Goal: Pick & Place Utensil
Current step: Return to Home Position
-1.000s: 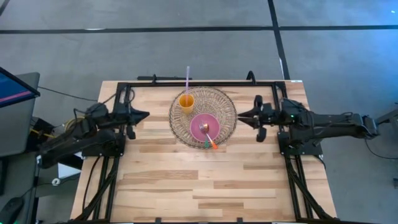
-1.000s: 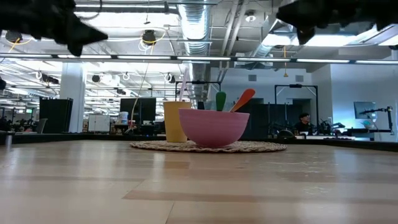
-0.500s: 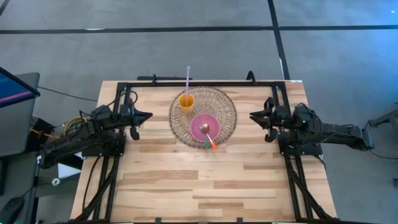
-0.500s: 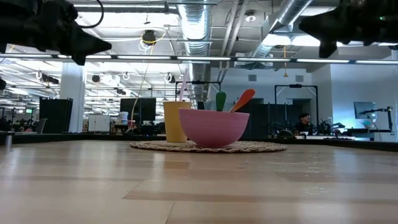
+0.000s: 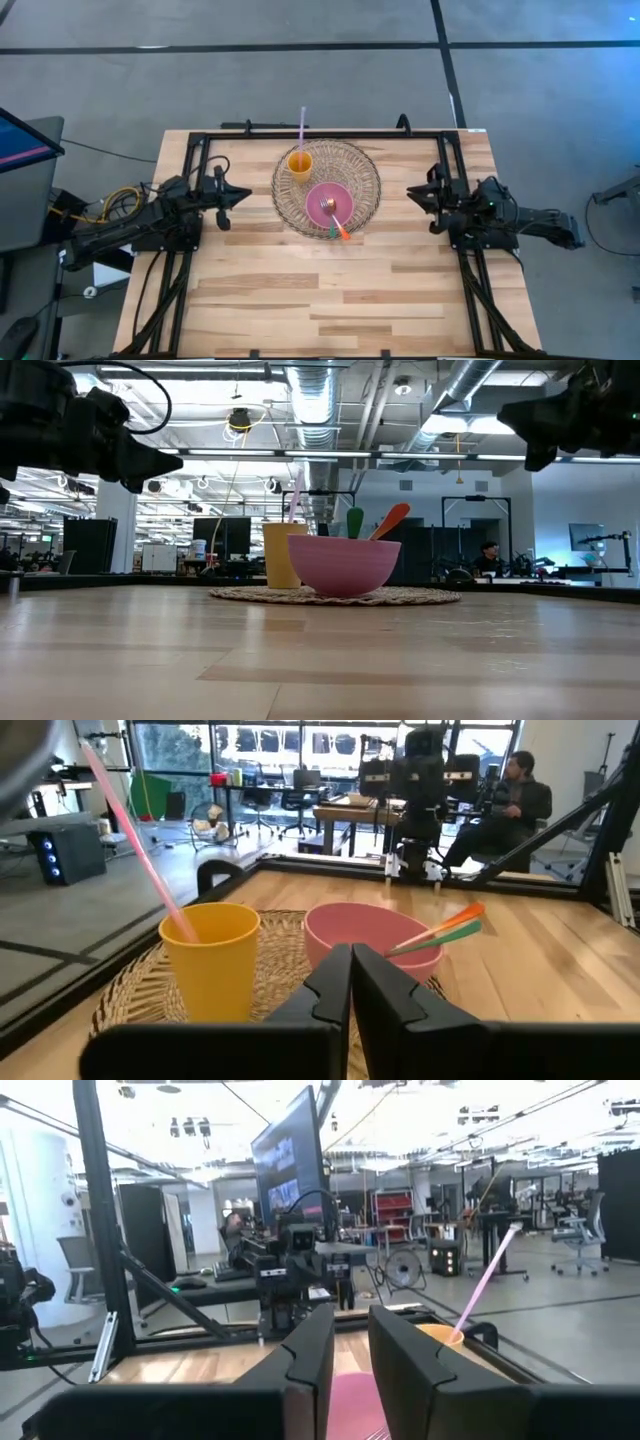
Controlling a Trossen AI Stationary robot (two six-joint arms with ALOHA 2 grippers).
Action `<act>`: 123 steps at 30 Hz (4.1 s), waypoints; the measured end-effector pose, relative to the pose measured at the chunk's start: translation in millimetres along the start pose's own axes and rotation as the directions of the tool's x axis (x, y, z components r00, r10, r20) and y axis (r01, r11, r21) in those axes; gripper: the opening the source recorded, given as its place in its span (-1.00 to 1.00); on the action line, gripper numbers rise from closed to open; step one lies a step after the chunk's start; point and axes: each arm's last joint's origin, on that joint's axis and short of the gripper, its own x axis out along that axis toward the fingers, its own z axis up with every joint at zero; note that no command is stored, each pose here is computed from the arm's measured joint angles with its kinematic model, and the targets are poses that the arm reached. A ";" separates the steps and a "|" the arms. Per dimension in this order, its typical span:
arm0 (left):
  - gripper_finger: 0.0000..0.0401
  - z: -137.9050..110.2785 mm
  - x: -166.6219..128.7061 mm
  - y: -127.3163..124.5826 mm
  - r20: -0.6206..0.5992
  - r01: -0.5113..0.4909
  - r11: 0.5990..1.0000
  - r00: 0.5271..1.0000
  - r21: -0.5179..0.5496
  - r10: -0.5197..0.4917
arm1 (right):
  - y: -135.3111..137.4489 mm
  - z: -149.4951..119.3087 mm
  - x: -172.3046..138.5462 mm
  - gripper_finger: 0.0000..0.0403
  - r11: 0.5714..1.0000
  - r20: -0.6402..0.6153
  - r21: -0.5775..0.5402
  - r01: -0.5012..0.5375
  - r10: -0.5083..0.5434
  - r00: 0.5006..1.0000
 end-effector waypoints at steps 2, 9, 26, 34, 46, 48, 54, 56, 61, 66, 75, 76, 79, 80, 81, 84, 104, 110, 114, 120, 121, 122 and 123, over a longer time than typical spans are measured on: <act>-0.93 0.3 -0.1 0.0 0.003 0.000 1.000 1.000 -0.001 0.000 | -0.8 -5.0 0.2 -0.70 1.000 -0.001 -0.001 0.005 -0.005 1.000; -0.94 -0.5 0.4 0.1 -0.007 0.000 1.000 1.000 -0.025 0.000 | -2.2 -13.1 0.0 -0.70 0.999 -0.079 0.004 0.038 -0.037 0.996; -0.94 0.8 0.9 0.3 0.004 0.000 0.995 1.000 -0.098 0.001 | -2.3 -16.4 -0.2 -0.70 0.999 -0.117 -0.032 0.036 -0.039 0.992; -0.94 1.0 0.9 0.3 0.007 0.000 0.995 1.000 -0.097 0.001 | -2.3 -16.4 -0.2 -0.70 0.999 -0.116 -0.032 0.036 -0.039 0.992; -0.94 1.0 0.9 0.3 0.007 0.000 0.995 1.000 -0.097 0.001 | -2.3 -16.4 -0.2 -0.70 0.999 -0.116 -0.033 0.036 -0.039 0.992; -0.94 1.2 0.9 0.2 0.007 0.000 0.995 1.000 -0.097 0.000 | -2.3 -16.4 -0.2 -0.70 0.999 -0.116 -0.032 0.035 -0.039 0.992; -0.94 1.1 0.9 0.2 0.007 0.000 0.995 1.000 -0.097 0.001 | -2.3 -16.4 -0.2 -0.70 0.999 -0.116 -0.033 0.036 -0.039 0.992; -0.94 1.2 0.9 0.3 0.007 0.000 0.995 1.000 -0.097 0.001 | -2.3 -16.4 -0.2 -0.70 0.999 -0.116 -0.033 0.036 -0.039 0.992; -0.94 1.1 0.9 0.3 0.007 0.000 0.995 1.000 -0.097 0.001 | -2.3 -16.4 -0.2 -0.70 0.999 -0.116 -0.033 0.036 -0.039 0.992; -0.94 1.1 0.9 0.3 0.007 0.000 0.995 1.000 -0.097 0.001 | -2.3 -16.4 -0.2 -0.70 0.999 -0.116 -0.033 0.036 -0.039 0.992; -0.94 1.2 0.9 0.3 0.007 0.000 0.995 1.000 -0.097 0.001 | -2.3 -16.1 -0.2 -0.70 0.999 -0.115 -0.033 0.036 -0.039 0.993; -0.94 1.2 0.9 0.3 0.007 0.000 0.995 1.000 -0.097 0.001 | -2.3 -16.1 -0.2 -0.70 0.999 -0.115 -0.033 0.036 -0.039 0.993; -0.94 1.2 0.9 0.2 0.007 0.000 0.995 1.000 -0.097 0.001 | -2.3 -16.0 -0.2 -0.70 0.999 -0.115 -0.033 0.036 -0.039 0.993; -0.94 1.1 1.0 0.2 0.007 0.000 0.995 1.000 -0.097 0.000 | -2.3 -16.0 -0.2 -0.70 0.999 -0.115 -0.033 0.036 -0.039 0.993; -0.94 1.2 0.9 0.3 0.007 0.000 0.995 1.000 -0.097 0.001 | -2.3 -16.0 -0.2 -0.70 0.999 -0.115 -0.033 0.036 -0.039 0.993; -0.94 1.2 0.9 0.3 0.007 0.000 0.995 1.000 -0.097 0.001 | -2.3 -16.0 -0.2 -0.70 0.999 -0.115 -0.033 0.036 -0.039 0.993; -0.94 1.3 0.9 0.2 0.008 0.000 0.995 1.000 -0.097 0.001 | -2.3 -16.0 -0.2 -0.70 0.999 -0.115 -0.033 0.036 -0.039 0.993; -0.94 1.3 1.0 0.3 0.007 0.000 0.995 1.000 -0.097 0.001 | -2.3 -16.0 -0.2 -0.70 0.999 -0.115 -0.033 0.036 -0.039 0.993; -0.94 1.3 0.9 0.2 0.008 0.000 0.995 1.000 -0.097 0.001 | -2.3 -16.0 -0.2 -0.70 0.999 -0.115 -0.033 0.036 -0.039 0.993; -0.94 1.3 0.9 0.3 0.008 0.000 0.995 1.000 -0.097 0.001 | -2.3 -16.0 -0.2 -0.70 0.999 -0.115 -0.033 0.036 -0.039 0.993; -0.94 1.3 0.9 0.2 0.008 0.000 0.995 1.000 -0.097 0.000 | -2.3 -16.0 -0.2 -0.70 0.999 -0.115 -0.033 0.036 -0.039 0.993; -0.94 1.3 1.0 0.2 0.007 0.000 0.995 1.000 -0.097 0.001 | -2.3 -16.0 -0.2 -0.70 0.999 -0.115 -0.033 0.036 -0.039 0.993; -0.94 1.3 0.9 0.2 0.008 0.000 0.995 1.000 -0.097 0.001 | -2.3 -16.0 -0.2 -0.70 0.999 -0.115 -0.033 0.036 -0.040 0.993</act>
